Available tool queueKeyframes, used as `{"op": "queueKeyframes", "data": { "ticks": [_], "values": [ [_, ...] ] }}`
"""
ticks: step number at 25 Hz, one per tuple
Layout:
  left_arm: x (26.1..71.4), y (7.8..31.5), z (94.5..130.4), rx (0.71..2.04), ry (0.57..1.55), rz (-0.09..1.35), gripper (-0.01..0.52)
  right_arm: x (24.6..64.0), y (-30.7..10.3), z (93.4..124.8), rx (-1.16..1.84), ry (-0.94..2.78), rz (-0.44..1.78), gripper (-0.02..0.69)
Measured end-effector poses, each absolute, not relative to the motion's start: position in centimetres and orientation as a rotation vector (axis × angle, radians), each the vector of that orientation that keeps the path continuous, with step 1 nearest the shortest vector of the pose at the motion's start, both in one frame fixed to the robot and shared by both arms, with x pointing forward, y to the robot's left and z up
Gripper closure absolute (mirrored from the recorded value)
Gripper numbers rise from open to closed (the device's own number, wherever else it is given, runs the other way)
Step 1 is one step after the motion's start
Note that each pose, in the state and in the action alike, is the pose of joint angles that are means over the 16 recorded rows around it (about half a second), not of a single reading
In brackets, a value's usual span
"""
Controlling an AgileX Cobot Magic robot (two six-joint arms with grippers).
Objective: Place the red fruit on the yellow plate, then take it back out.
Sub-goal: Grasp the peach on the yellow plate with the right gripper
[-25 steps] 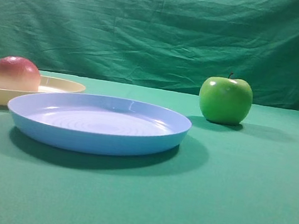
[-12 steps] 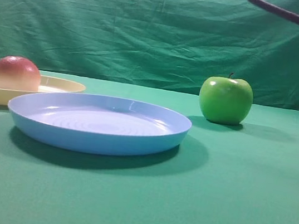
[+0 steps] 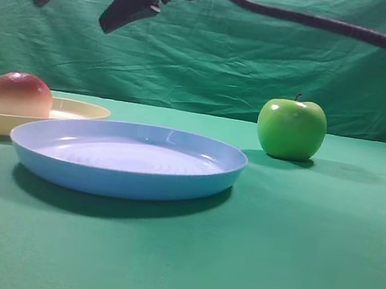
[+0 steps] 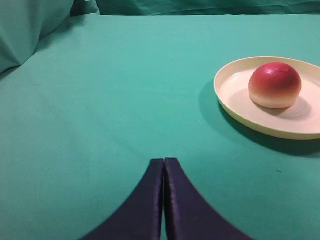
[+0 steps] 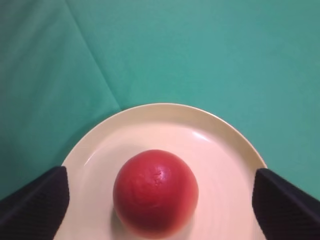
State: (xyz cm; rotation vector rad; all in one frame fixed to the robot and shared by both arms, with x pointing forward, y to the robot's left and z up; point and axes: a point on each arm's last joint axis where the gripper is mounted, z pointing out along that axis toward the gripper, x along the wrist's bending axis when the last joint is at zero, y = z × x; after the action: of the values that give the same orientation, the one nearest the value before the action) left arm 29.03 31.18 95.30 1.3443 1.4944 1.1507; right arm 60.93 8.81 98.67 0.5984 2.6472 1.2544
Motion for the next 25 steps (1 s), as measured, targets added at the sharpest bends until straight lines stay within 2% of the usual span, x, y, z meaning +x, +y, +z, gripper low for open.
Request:
{"op": "queueKeyframes", "data": {
  "ticks": [4,8,11,16,20,25],
  "values": [
    [29.0,31.2,95.3,1.344,1.494,1.151,0.514,61.0,9.9,96.5,0.592,2.641,1.248,-0.01],
    [29.0,31.2,95.3,1.344,1.494,1.151,0.514,61.1,10.5,94.5,0.592,2.635,1.233,0.014],
    [29.0,31.2,95.3,1.344,1.494,1.151,0.514,61.2,10.7,93.3,0.593,2.632,1.222,0.068],
    [29.0,31.2,95.3,1.344,1.494,1.151,0.514,61.4,10.8,92.3,0.591,2.645,1.204,0.209],
    [29.0,31.2,95.3,1.344,1.494,1.151,0.514,61.8,10.2,93.4,0.596,2.661,1.204,0.324],
    [29.0,31.2,95.3,1.344,1.494,1.151,0.514,62.8,8.1,97.8,0.636,2.662,1.219,0.437]
  ]
}}
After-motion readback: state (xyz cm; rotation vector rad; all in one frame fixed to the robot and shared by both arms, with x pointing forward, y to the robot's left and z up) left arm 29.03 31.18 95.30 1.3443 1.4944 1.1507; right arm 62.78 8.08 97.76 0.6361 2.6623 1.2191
